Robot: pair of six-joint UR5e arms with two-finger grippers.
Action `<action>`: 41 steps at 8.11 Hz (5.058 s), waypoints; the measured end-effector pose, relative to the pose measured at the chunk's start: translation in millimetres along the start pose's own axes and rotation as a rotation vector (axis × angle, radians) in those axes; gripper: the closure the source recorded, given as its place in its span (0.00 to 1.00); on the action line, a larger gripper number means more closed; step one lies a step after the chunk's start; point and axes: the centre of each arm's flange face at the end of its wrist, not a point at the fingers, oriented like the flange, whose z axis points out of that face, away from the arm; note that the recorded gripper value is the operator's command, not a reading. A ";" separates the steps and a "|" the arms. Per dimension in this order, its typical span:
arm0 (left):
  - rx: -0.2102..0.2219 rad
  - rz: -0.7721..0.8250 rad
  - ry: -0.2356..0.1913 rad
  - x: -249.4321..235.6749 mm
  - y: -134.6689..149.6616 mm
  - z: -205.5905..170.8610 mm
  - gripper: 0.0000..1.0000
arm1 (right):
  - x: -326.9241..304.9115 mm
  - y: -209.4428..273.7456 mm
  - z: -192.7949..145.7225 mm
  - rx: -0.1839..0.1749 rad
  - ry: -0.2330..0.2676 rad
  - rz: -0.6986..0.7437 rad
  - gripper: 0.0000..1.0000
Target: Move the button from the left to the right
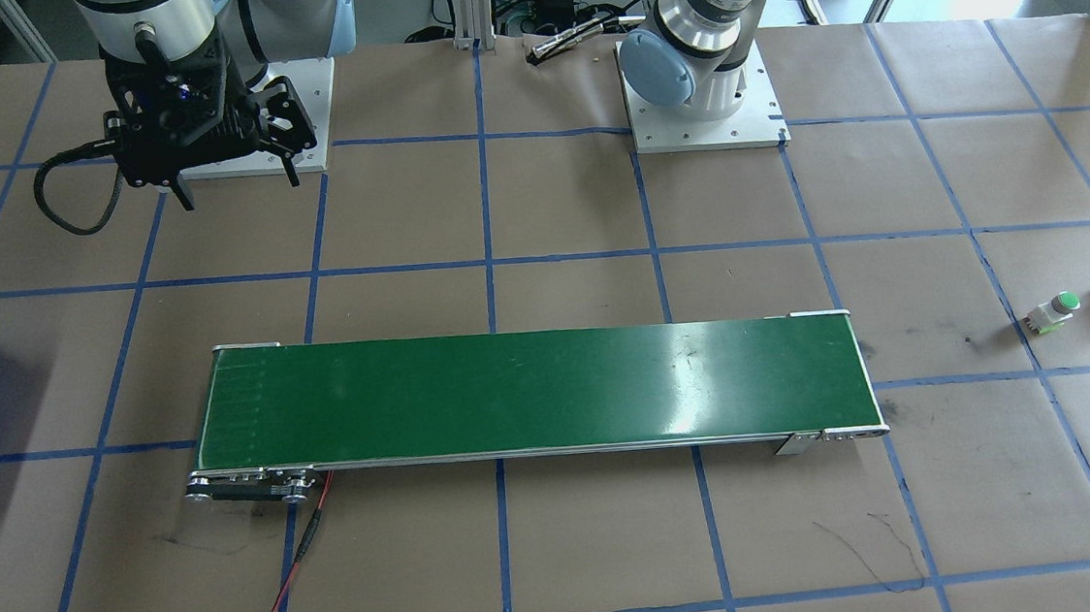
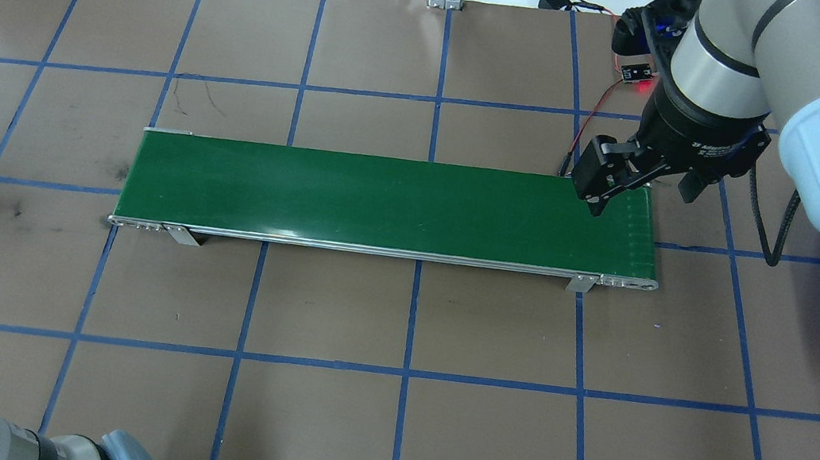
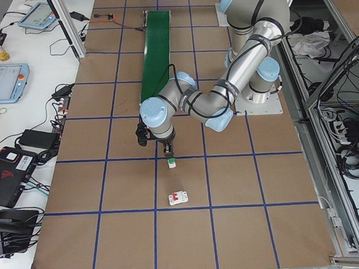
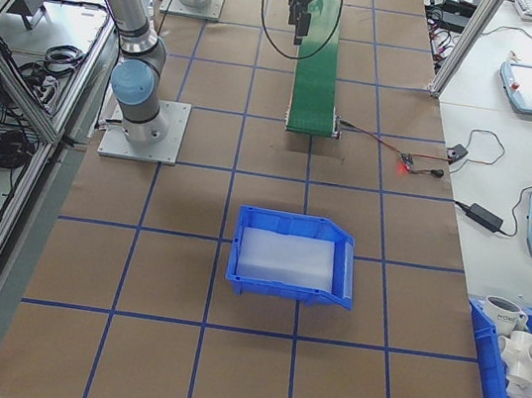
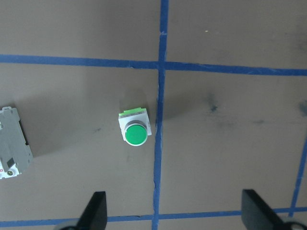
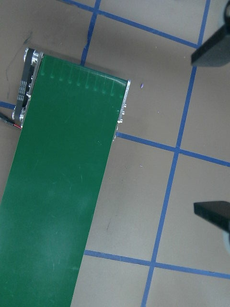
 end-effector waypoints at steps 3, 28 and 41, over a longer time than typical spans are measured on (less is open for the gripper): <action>-0.059 -0.034 -0.114 -33.9 0.0 62.0 0.00 | 0.1 0.0 0.0 0.000 0.001 0.000 0.00; -0.068 -0.049 -0.012 -10.9 -17.6 88.6 1.00 | 0.0 0.2 0.1 -0.002 0.001 0.000 0.00; -0.080 -1.133 0.187 332.4 -61.3 41.1 1.00 | 1.8 -0.5 1.8 -0.008 0.017 -0.002 0.00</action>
